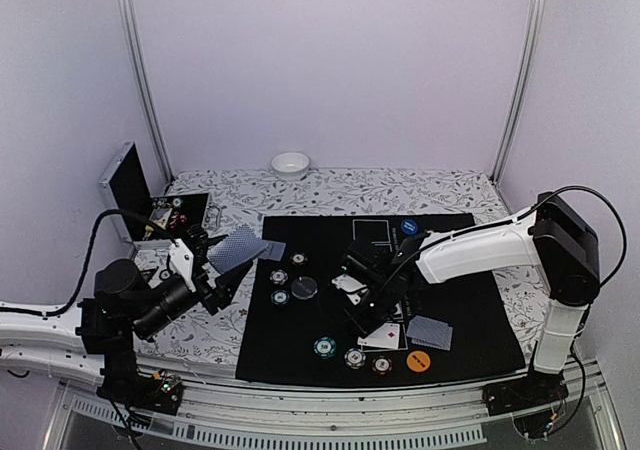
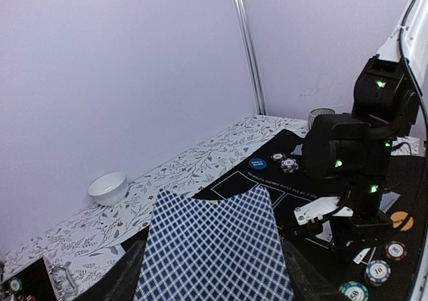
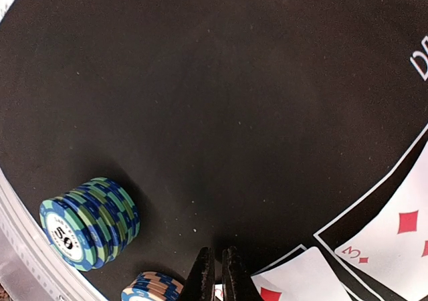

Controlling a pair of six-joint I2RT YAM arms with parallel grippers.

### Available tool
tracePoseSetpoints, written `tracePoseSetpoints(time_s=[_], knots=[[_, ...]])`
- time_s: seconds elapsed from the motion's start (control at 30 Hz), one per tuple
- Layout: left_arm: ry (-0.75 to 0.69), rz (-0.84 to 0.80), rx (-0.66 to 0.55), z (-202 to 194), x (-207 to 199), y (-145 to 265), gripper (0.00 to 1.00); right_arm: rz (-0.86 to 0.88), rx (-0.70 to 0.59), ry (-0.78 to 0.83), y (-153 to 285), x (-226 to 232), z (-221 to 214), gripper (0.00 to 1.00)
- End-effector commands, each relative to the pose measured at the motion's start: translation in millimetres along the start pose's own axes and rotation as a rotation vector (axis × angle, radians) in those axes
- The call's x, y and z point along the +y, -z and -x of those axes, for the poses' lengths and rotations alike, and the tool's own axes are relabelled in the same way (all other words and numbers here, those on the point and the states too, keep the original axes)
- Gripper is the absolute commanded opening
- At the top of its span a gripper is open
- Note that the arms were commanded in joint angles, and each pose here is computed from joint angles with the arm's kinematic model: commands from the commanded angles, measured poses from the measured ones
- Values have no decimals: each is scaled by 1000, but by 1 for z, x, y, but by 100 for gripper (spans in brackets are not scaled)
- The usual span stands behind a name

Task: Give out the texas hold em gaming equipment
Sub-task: Adjust the poker card in the community card area.

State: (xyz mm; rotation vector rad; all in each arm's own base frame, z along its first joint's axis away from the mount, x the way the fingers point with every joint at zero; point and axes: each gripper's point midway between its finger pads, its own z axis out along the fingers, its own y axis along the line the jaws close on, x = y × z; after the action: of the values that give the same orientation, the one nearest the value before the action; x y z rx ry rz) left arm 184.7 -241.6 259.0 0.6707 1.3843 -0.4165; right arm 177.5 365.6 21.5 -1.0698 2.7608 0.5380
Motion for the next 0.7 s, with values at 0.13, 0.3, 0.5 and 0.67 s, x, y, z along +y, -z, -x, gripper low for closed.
tracePoseSetpoints(time_s=[0.13,0.3,0.5,0.67], knots=[[7,12,-5,-1,2,2,61,-84,55,21,3,-9,-15,8],[6,20,-6,0,5,2,61,-97,72,49,7,-10,-20,8],[-1,20,-3,0,5,2,61,-21,35,91,14,11,-4,8],[-6,20,3,0,5,2,61,30,21,138,23,27,4,9]])
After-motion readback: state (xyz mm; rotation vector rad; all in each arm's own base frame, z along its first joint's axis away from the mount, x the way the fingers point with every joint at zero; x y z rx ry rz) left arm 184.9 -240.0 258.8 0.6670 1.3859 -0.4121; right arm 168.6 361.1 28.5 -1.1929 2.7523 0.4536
